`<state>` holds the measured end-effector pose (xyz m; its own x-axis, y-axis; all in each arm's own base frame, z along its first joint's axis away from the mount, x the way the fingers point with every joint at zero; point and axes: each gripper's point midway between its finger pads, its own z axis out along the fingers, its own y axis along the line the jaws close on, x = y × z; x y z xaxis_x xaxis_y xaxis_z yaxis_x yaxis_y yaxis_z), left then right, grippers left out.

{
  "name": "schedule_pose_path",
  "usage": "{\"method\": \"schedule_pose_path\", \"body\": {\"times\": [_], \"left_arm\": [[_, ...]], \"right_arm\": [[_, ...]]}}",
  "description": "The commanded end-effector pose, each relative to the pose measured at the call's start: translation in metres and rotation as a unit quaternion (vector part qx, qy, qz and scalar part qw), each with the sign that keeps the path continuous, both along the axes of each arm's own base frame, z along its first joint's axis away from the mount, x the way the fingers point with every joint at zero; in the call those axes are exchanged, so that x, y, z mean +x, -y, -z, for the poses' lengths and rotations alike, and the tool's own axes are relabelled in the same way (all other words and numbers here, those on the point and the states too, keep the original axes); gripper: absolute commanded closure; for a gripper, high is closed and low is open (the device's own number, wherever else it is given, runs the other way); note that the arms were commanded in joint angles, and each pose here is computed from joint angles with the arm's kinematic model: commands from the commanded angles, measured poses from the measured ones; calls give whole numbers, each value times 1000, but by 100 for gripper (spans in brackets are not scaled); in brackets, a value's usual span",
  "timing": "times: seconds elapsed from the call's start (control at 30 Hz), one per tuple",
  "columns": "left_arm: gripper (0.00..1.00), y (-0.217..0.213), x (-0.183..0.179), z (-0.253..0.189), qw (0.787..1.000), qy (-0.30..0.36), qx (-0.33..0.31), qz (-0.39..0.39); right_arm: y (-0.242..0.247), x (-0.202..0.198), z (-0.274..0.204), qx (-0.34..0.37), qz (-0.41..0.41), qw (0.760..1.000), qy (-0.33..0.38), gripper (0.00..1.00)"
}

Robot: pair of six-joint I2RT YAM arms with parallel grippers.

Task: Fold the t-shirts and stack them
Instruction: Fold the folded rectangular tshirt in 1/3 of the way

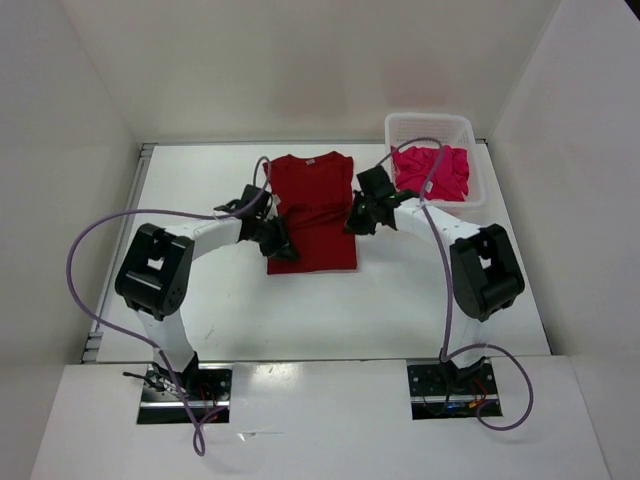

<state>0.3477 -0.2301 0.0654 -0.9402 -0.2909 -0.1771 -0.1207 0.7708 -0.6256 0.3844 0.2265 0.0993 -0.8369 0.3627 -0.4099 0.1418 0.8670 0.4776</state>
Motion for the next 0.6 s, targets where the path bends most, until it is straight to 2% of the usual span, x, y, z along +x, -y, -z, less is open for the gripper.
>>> {"method": "schedule_pose_path", "body": {"times": [0.0, 0.27, 0.4, 0.57], "left_arm": [[74, -12, -6, 27, 999, -30, 14, -24], [74, -17, -13, 6, 999, 1, 9, -34], [75, -24, -37, 54, 997, -67, 31, -31], [77, -48, -71, 80, 992, -101, 74, -34]], "right_arm": [[-17, -18, 40, -4, -25, 999, -36, 99], [-20, -41, 69, -16, -36, 997, -65, 100], [-17, -57, 90, -34, -30, 995, -90, 100], [-2, -83, 107, -47, -15, 992, -113, 100]]}}
